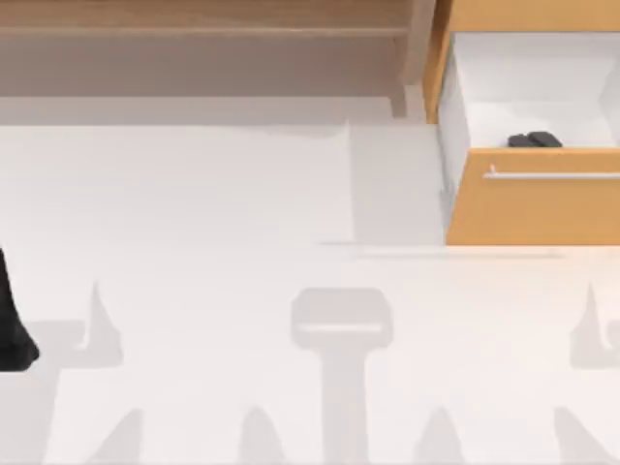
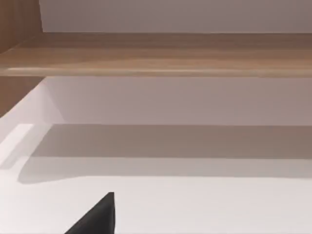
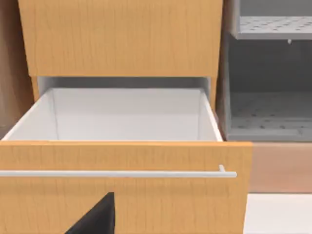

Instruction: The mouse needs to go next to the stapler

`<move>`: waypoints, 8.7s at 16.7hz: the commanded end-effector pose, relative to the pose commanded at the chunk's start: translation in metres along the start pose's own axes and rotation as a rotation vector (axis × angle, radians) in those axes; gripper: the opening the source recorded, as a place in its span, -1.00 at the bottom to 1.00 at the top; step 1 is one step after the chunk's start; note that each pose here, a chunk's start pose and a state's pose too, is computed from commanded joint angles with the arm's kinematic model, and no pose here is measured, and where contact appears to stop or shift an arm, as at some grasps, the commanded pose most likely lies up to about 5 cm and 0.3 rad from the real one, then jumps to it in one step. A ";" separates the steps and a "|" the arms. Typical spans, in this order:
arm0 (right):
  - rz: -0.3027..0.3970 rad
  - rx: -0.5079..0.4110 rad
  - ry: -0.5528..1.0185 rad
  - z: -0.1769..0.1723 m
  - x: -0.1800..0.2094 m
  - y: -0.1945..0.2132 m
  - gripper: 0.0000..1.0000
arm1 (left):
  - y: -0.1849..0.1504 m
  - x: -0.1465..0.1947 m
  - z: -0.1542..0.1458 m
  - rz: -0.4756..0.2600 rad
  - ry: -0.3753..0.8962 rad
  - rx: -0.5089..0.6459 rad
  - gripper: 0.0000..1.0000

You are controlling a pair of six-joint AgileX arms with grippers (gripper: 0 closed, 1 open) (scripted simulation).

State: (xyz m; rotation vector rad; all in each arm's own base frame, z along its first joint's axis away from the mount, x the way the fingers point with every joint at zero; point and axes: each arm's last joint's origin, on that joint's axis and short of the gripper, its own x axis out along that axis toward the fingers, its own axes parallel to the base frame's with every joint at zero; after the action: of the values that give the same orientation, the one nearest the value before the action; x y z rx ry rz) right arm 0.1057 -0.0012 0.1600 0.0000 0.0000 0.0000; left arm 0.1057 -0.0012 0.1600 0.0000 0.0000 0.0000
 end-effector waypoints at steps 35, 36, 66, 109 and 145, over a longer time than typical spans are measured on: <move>0.189 -0.205 1.406 0.028 0.365 0.067 1.00 | 0.000 0.000 0.000 0.000 0.000 0.000 1.00; 0.198 -0.199 1.426 0.018 0.369 0.068 1.00 | 0.000 0.000 0.000 0.000 0.000 0.000 1.00; 0.211 -0.185 1.458 -0.029 0.380 0.068 0.55 | 0.000 0.000 0.000 0.000 0.000 0.000 1.00; -0.016 0.040 1.141 0.109 0.221 -0.111 -1.00 | 0.000 0.000 0.000 0.000 0.000 0.000 1.00; -0.014 -0.038 1.416 -0.007 0.148 -0.154 -1.00 | 0.000 0.000 0.000 0.000 0.000 0.000 1.00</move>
State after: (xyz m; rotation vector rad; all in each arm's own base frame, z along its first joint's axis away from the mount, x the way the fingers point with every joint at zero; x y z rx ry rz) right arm 0.2535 -0.1548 0.1534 -0.0384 1.4155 -0.0144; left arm 0.1057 -0.0012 0.1600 0.0000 0.0000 0.0000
